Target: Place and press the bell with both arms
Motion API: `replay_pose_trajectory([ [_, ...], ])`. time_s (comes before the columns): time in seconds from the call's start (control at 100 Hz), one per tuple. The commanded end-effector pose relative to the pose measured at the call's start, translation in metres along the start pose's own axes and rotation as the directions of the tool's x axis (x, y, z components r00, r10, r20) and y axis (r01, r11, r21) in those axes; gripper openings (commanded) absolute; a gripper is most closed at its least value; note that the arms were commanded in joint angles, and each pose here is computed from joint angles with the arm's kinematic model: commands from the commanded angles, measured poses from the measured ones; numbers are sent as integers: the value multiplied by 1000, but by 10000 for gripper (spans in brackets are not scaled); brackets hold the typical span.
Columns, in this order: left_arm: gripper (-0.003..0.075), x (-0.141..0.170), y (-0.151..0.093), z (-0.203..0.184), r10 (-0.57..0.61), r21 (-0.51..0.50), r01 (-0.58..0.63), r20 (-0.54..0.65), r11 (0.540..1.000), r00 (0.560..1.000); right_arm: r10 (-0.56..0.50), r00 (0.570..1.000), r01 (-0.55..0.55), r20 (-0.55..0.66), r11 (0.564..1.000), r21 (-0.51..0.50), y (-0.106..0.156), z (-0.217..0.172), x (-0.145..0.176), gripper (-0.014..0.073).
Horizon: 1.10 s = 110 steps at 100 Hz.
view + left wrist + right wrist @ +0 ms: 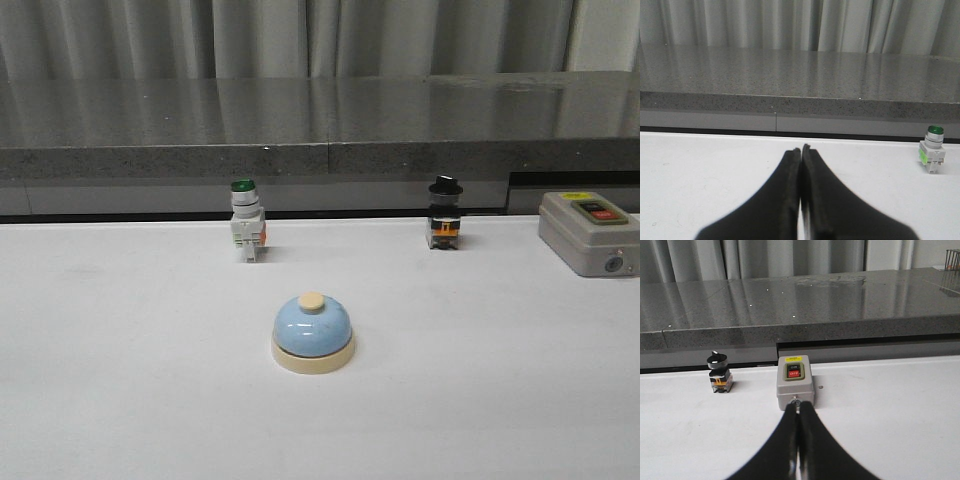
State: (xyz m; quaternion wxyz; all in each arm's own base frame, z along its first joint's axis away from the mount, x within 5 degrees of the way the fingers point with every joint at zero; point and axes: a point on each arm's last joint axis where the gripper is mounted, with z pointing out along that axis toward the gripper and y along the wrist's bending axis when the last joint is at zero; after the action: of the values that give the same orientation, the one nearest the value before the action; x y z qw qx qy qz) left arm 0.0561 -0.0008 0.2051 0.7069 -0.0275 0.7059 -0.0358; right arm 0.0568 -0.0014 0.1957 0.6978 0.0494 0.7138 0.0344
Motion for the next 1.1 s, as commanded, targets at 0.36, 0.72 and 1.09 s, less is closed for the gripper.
replay_pose_trajectory([
  [0.36,-19,-1,0,-1,-4,3,4,82,1000,997,-12,994,12,112,1000,-1,6,-13,-56,-59],
  [0.72,-19,-1,0,-1,-4,3,4,82,1000,997,-9,993,14,-116,999,38,10,17,-106,-59],
  [1.09,-19,-1,0,-1,-4,3,4,82,1000,997,-159,924,130,-347,986,-103,34,98,-130,-59],
])
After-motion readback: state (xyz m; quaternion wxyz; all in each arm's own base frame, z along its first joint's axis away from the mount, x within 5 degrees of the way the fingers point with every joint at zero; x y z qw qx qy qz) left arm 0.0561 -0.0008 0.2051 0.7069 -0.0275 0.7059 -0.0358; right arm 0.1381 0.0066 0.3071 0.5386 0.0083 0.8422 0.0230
